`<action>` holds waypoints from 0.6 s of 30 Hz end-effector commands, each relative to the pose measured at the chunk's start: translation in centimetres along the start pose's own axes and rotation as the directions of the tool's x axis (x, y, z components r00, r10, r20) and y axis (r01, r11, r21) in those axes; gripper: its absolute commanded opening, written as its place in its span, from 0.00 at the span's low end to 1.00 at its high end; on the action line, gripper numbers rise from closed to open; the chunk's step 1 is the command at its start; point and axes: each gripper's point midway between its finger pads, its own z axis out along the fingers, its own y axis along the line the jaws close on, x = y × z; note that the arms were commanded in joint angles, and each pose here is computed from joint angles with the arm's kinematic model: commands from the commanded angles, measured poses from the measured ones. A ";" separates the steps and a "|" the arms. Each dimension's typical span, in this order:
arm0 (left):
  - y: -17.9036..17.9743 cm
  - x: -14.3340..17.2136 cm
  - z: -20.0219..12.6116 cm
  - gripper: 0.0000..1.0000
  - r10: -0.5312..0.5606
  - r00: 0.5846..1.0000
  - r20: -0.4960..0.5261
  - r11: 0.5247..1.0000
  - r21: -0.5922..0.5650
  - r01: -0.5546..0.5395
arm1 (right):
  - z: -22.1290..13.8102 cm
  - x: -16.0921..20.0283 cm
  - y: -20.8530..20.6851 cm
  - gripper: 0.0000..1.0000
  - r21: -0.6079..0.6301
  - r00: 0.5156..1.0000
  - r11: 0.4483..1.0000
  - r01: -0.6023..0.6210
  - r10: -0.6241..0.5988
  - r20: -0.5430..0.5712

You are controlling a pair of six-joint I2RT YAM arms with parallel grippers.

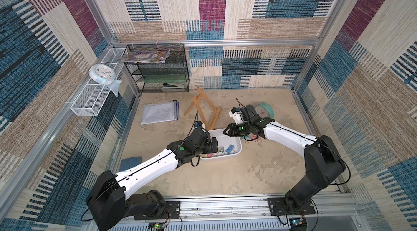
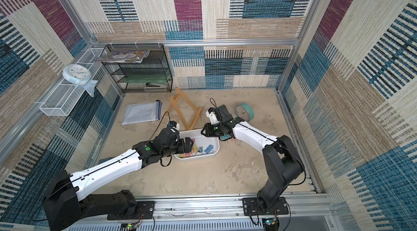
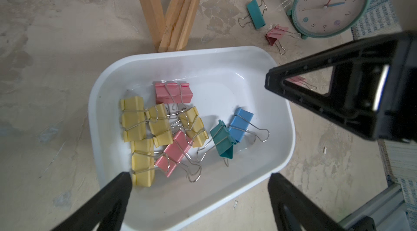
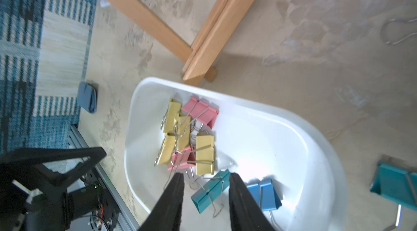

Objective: Take out the binder clips from the storage box
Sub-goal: Pick up the binder clip from the storage box.

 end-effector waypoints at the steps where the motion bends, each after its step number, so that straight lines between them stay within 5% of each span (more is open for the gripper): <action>1: 0.7 -0.4 -0.2 0.99 -0.005 0.999 0.033 1.000 -0.029 0.006 | 0.7 3.4 -0.7 0.38 0.076 0.989 0.995 0.069 -0.057 -0.139; 8: 0.7 -0.5 -0.2 0.99 0.001 0.999 0.037 0.999 -0.033 0.000 | 2.4 6.4 0.6 0.39 0.022 0.956 0.991 0.134 -0.123 -0.266; 18: 0.6 -0.7 -0.2 0.99 -0.005 0.999 0.042 1.000 -0.029 0.006 | 3.9 5.8 -1.7 0.30 0.147 0.953 0.977 0.156 -0.110 -0.281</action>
